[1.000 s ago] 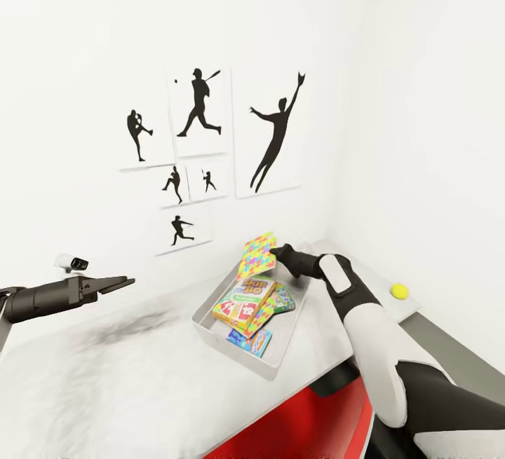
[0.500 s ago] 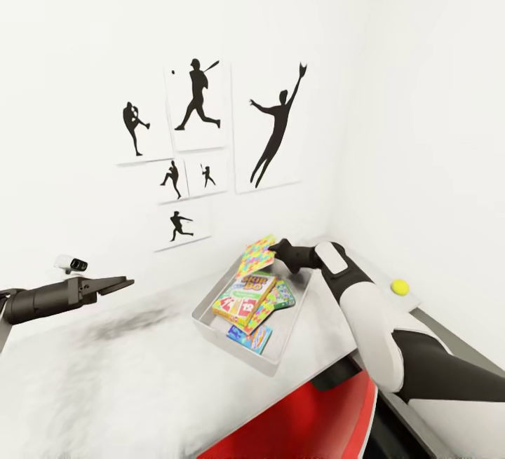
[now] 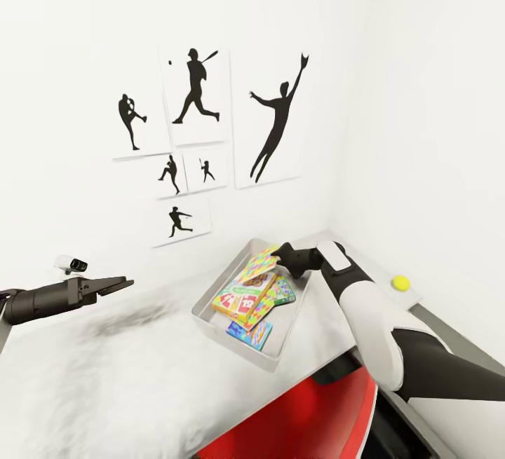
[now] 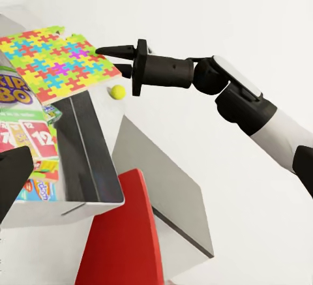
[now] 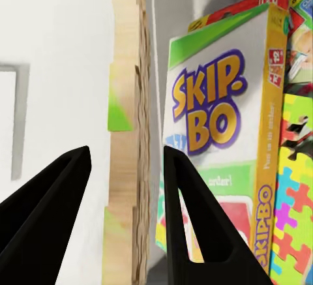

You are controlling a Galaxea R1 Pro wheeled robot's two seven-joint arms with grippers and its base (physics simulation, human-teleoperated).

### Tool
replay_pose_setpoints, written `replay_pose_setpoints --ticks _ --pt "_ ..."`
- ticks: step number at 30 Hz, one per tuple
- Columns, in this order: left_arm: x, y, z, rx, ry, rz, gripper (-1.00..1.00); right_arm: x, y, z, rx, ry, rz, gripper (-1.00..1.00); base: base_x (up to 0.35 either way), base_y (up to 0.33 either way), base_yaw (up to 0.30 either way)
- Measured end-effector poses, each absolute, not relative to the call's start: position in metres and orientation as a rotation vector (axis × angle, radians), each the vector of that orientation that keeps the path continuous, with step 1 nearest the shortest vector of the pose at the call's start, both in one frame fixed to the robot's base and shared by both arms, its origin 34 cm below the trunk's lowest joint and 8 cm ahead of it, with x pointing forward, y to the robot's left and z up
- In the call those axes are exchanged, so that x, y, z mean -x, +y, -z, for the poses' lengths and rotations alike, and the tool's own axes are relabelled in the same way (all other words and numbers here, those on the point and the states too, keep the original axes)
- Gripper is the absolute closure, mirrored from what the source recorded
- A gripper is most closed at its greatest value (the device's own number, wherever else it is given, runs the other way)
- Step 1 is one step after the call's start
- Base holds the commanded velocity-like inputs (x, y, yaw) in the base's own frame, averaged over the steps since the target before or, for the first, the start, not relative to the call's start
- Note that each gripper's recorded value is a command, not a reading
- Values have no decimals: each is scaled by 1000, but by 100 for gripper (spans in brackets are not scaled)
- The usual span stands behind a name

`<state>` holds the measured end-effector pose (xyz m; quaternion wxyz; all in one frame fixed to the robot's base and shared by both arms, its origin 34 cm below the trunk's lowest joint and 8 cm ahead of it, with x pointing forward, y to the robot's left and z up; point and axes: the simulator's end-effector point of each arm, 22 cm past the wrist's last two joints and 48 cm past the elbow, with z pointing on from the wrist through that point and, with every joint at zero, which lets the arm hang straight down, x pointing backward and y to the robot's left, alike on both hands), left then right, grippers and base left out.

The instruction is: Put all the toys in the child's room - the three board games (two on the bed and one on the table), the two jigsaw puzzles on the table, and the tennis ball on the table - inside the toy box on the table in the child's room.

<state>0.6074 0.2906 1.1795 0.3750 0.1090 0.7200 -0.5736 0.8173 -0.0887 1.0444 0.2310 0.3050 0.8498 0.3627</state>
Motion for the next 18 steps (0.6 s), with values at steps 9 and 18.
replay_pose_setpoints --ticks 9,18 --pt "-610 291 -1172 -268 1855 1474 -100 -817 -85 -1034 -846 2354 -997 100 0 0 0" --pt "-612 291 -1165 -258 1868 1478 -100 -817 -83 -1024 -852 2367 -999 100 0 0 0"
